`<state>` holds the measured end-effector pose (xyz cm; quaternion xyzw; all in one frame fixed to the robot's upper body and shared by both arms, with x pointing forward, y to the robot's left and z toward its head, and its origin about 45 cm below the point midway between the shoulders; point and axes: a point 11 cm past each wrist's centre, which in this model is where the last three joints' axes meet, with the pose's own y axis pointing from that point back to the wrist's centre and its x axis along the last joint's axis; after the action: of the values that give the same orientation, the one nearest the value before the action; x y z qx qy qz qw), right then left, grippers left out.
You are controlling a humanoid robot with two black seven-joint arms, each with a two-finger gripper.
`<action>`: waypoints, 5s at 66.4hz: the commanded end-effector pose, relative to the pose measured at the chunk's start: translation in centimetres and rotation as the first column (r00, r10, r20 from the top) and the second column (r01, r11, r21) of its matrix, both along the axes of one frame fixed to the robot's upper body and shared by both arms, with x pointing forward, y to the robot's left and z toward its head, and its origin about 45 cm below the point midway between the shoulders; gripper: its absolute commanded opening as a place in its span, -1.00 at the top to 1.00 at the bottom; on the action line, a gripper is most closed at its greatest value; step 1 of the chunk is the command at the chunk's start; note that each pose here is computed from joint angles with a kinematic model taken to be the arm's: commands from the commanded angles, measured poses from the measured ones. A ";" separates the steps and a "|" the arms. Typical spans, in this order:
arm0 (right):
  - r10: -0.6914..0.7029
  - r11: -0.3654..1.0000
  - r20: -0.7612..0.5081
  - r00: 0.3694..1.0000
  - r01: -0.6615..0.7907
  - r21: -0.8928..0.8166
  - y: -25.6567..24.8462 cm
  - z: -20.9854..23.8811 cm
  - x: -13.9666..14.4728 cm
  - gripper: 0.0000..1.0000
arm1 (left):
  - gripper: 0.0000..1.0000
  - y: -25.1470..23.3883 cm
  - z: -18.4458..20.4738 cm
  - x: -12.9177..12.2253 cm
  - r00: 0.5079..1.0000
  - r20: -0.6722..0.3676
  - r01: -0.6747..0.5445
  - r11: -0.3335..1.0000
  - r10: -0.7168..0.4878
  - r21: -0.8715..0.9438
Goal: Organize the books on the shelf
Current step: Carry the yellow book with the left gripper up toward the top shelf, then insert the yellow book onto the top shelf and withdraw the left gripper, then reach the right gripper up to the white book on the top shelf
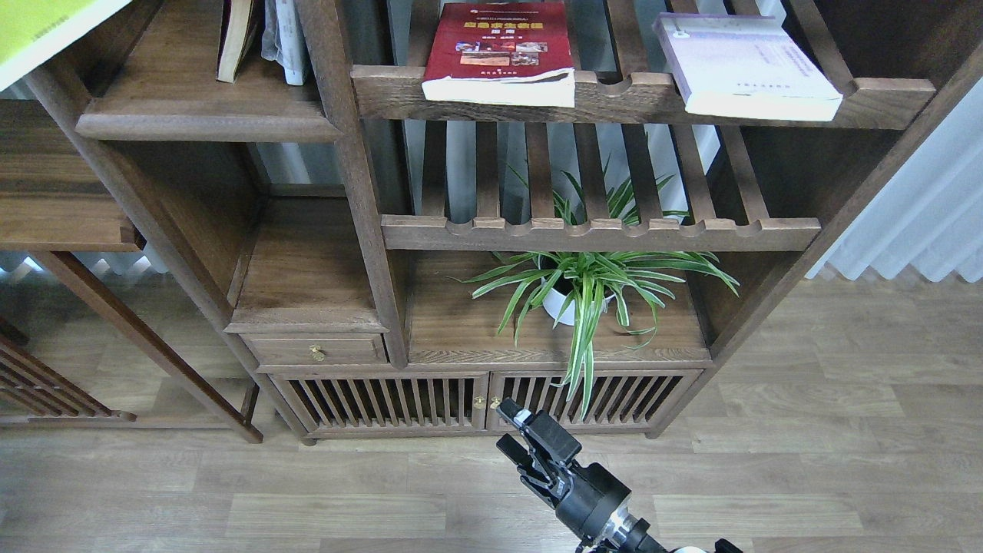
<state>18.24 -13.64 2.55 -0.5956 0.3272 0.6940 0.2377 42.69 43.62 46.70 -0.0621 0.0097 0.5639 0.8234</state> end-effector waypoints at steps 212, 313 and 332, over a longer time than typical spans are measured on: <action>-0.033 0.999 0.083 0.996 0.031 0.028 -0.2 2.3 3.0 -0.98 | -0.32 -11.5 -12.6 -1.3 0.976 0.125 0.216 0.748 -0.177 -0.627; -0.285 0.954 0.458 0.842 0.200 0.225 -3.8 19.3 13.3 -0.96 | -0.94 -6.0 -36.1 -16.5 0.881 -0.472 -0.331 0.676 -0.029 -0.659; -0.374 0.926 0.494 0.784 0.284 0.250 -7.0 21.1 14.8 -0.96 | -0.97 -5.8 -35.9 -15.7 0.886 -0.462 -0.329 0.675 -0.021 -0.660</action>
<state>32.59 -19.90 22.97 -0.6766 0.2876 0.4844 0.4742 26.56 37.75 10.74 -0.2533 0.4101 0.5816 0.6553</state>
